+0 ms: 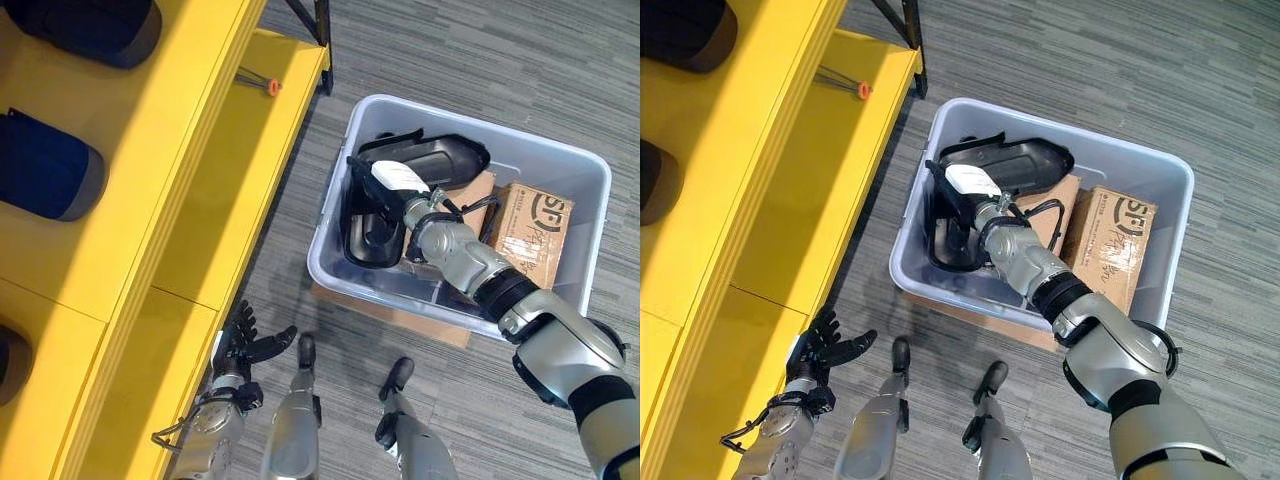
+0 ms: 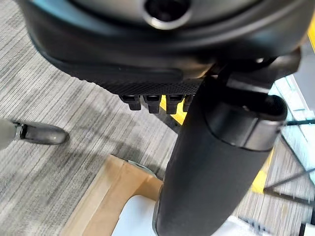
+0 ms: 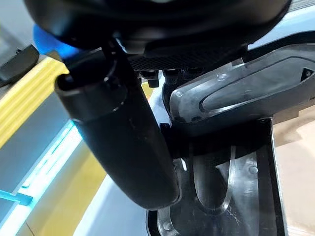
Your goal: Move parts from the plastic box to the shelf.
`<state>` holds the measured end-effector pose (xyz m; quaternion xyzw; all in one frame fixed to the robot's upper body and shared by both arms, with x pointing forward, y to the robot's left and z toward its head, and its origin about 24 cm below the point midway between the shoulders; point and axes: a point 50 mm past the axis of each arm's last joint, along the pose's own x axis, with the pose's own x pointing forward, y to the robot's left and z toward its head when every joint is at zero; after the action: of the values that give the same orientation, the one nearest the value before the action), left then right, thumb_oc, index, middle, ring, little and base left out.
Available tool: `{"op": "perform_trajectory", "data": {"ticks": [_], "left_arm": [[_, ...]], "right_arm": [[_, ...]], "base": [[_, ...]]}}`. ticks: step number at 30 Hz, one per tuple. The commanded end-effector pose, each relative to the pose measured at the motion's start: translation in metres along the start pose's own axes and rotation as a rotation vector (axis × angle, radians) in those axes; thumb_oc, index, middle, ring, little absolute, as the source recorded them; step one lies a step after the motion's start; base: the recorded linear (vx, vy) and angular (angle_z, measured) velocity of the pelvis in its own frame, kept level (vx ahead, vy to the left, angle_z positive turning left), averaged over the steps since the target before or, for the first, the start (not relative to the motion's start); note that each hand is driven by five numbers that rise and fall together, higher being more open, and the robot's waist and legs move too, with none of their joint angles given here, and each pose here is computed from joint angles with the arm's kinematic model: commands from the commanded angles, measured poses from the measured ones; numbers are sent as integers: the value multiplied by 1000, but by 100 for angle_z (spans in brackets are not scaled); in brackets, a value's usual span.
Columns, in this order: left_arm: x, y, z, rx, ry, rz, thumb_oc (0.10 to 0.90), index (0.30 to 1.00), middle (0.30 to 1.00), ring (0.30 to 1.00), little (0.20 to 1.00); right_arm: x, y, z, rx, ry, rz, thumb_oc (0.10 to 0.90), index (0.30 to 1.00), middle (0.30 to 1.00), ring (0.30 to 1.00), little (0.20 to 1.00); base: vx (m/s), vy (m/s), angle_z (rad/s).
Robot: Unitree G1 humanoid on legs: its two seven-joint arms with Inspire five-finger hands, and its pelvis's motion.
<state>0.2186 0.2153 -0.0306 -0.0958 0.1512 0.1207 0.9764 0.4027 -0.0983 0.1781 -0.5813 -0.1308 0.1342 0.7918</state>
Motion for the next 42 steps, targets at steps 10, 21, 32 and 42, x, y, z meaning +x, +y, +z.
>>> {"op": "perform_trajectory", "data": {"ticks": [10,21,32,42], "left_arm": [[-1,-3,39,43,-186,-72,900,1000,1000,1000,1000],[1,-9,42,37,-196,-100,900,1000,1000,1000,1000],[3,-12,43,49,-197,-116,900,1000,1000,1000,1000],[5,-12,41,59,-183,-112,900,1000,1000,1000,1000]], "right_arm": [[18,-62,22,-191,-44,-154,900,1000,1000,1000,1000],[15,-50,0,-238,30,-86,900,1000,1000,1000,1000],[4,-50,-32,-253,120,-47,900,1000,1000,1000,1000],[-11,-64,-53,-297,147,-47,900,1000,1000,1000,1000]], "base": [[0,0,0],[0,0,-1],[-7,3,-4],[0,-2,0]]}}
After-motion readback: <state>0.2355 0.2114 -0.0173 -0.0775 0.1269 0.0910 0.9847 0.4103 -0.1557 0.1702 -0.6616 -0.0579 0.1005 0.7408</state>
